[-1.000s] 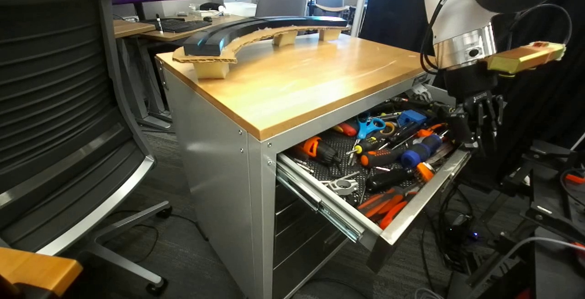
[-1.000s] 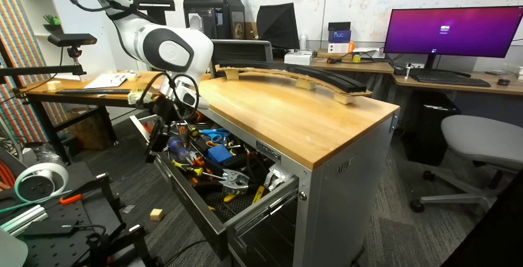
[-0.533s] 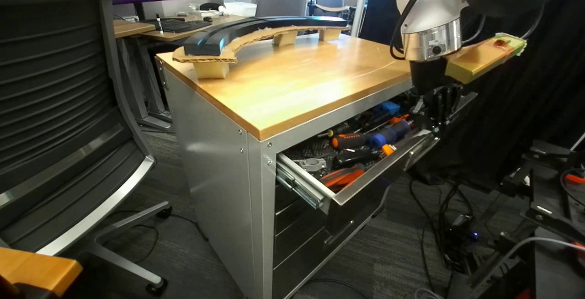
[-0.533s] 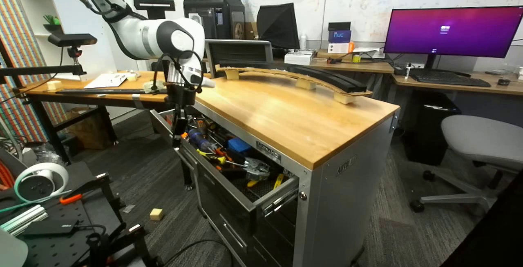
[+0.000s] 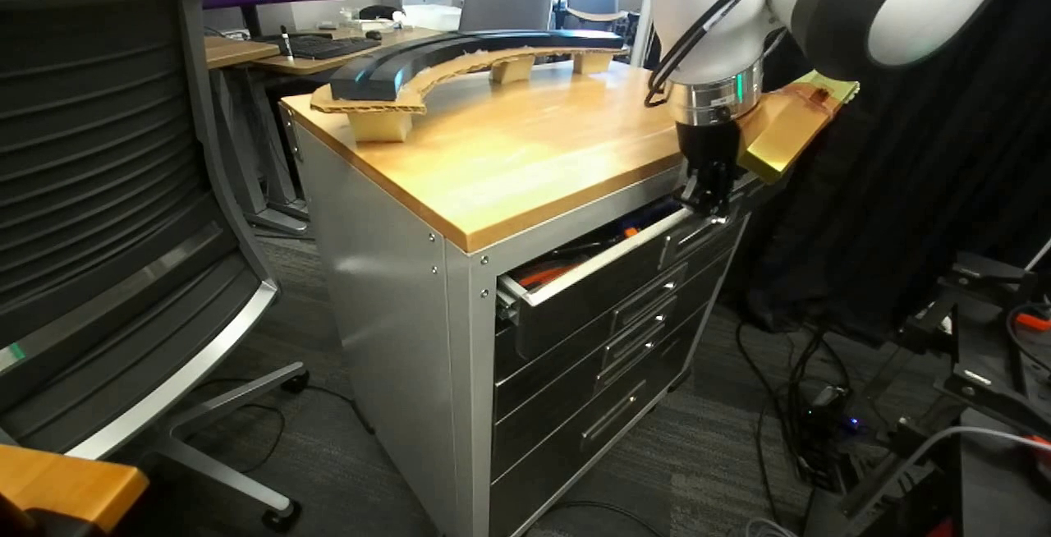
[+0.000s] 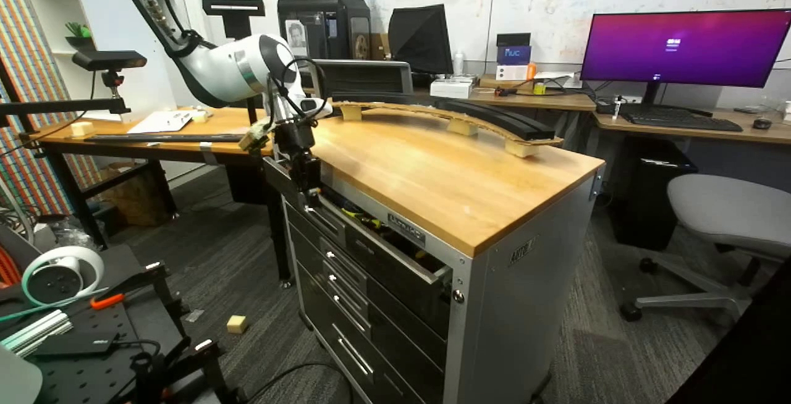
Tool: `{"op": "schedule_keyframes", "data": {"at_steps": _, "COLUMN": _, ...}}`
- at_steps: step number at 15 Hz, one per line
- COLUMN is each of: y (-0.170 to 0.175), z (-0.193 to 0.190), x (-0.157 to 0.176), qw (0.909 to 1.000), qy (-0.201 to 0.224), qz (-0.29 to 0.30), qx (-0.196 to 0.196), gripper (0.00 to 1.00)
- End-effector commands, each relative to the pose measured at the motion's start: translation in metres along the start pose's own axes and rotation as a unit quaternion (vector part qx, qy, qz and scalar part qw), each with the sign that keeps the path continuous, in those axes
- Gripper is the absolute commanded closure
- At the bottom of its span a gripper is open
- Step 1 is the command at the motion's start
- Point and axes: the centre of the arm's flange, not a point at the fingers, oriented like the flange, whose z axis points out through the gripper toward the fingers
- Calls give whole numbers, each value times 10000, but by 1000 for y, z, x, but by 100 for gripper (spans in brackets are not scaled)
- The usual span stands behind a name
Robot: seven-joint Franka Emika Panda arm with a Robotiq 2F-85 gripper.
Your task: Put the screwdriver in the drawer then close it
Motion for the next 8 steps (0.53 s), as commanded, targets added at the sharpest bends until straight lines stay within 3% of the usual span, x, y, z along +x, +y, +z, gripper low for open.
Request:
{"op": "schedule_keyframes", "data": {"at_steps": 1, "y": -10, "z": 0, "x": 27, "qw": 9954, "qy": 816, "qz": 38, "qx": -497, "gripper": 94}}
{"op": "schedule_keyframes", "data": {"at_steps": 6, "y": -9, "z": -12, "x": 21, "qw": 9903, "qy": 1287, "qz": 77, "qx": -523, "gripper": 92}}
{"op": "schedule_keyframes", "data": {"at_steps": 7, "y": -1, "z": -19, "x": 17, "qw": 9919, "qy": 1202, "qz": 87, "qx": -411, "gripper": 69}}
{"op": "schedule_keyframes", "data": {"at_steps": 8, "y": 7, "z": -25, "x": 15, "qw": 9928, "qy": 1138, "qz": 129, "qx": -357, "gripper": 67}}
